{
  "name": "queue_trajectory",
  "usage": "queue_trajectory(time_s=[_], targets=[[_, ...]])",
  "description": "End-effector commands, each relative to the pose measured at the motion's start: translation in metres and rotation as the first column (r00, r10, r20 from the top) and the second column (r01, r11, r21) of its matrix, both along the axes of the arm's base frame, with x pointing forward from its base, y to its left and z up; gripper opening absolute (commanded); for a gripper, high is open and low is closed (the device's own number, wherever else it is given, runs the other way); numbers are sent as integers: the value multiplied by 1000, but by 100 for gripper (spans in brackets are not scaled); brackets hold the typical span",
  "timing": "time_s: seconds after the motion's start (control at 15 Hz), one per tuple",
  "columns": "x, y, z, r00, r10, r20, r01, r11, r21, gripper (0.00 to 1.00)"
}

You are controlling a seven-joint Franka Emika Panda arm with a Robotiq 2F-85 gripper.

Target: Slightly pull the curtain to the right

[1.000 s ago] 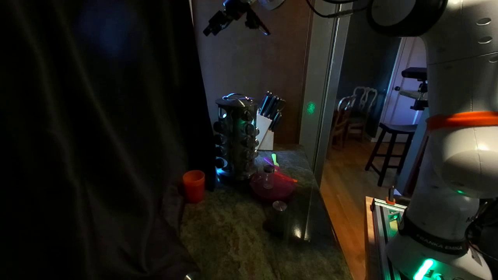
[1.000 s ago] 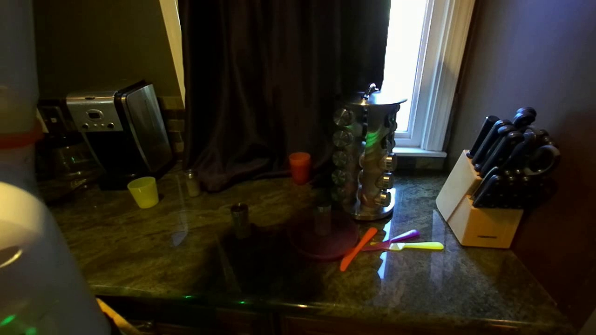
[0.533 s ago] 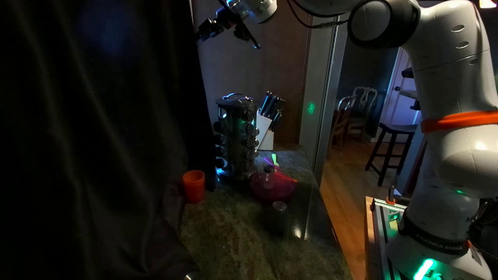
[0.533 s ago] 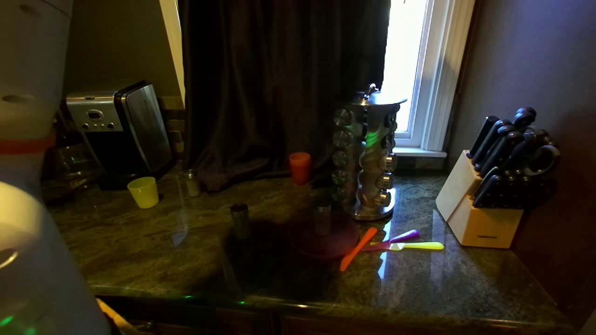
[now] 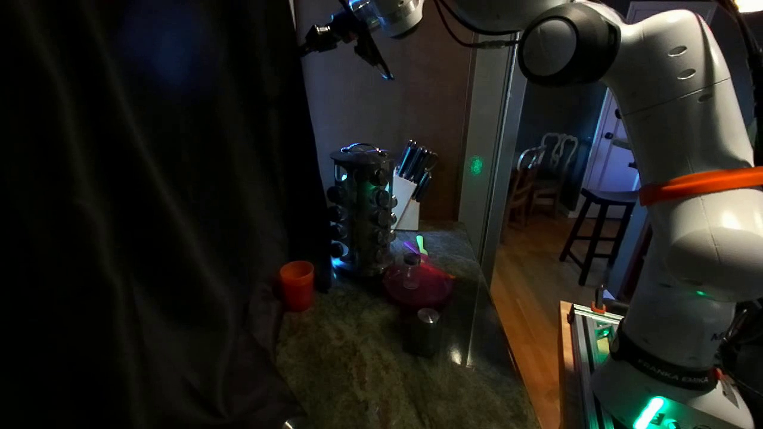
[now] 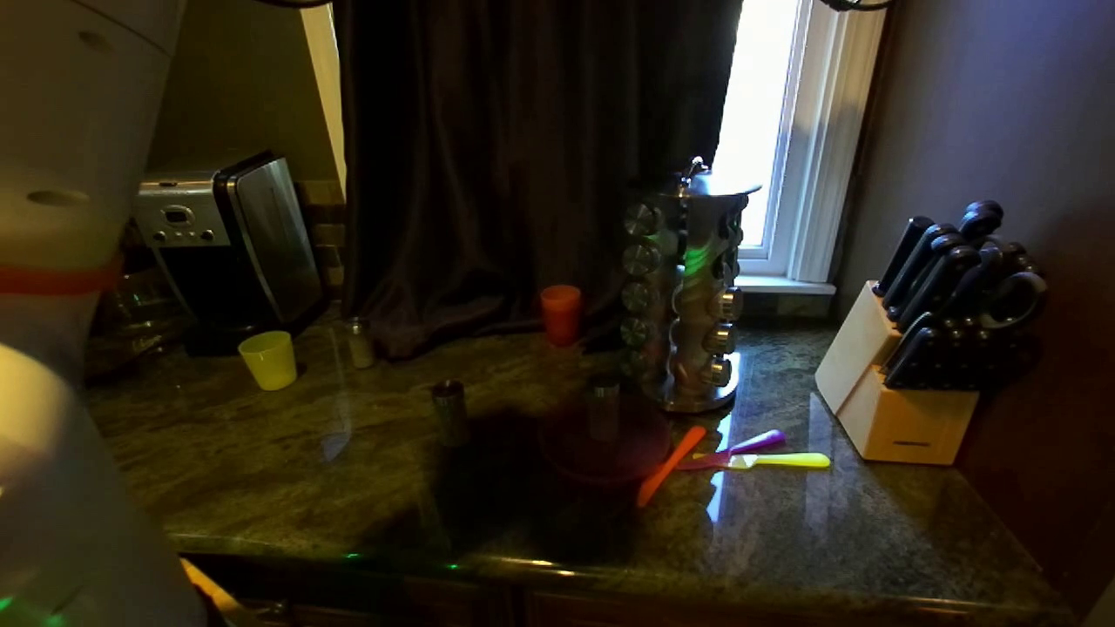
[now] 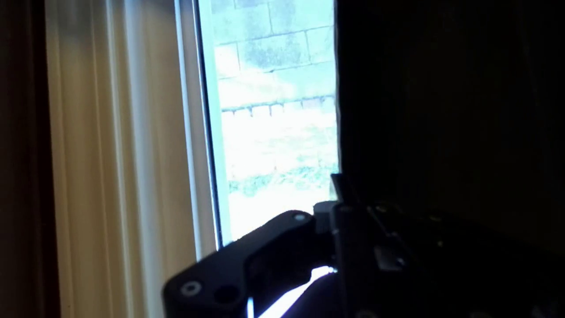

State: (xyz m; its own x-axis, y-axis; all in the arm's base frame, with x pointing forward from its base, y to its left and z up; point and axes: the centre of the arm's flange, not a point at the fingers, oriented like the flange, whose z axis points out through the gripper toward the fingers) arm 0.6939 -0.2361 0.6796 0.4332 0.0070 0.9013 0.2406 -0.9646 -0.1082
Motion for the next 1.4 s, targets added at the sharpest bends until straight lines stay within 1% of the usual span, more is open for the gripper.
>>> queue_trajectory(time_s=[0.0,0.07,0.2,0.33,0.4,0.53,0.73,0.87,1.07,1.27,1.33], targets=[[15,-28,17,1000,-24,16,22,996,85,0],[17,-37,19,997,-71,13,70,995,76,0],[20,-56,23,989,-150,13,149,985,89,0],[22,-76,23,970,-244,16,241,965,106,0],[25,-88,21,951,-311,8,307,944,124,0],[28,-110,17,914,-406,1,401,904,150,0],[30,-133,12,838,-546,2,537,824,178,0],[29,-142,12,779,-627,7,614,764,197,0],[27,-151,14,684,-730,16,708,668,231,0],[24,-160,14,590,-807,-11,778,565,273,0],[24,-157,16,558,-830,-11,797,532,284,0]])
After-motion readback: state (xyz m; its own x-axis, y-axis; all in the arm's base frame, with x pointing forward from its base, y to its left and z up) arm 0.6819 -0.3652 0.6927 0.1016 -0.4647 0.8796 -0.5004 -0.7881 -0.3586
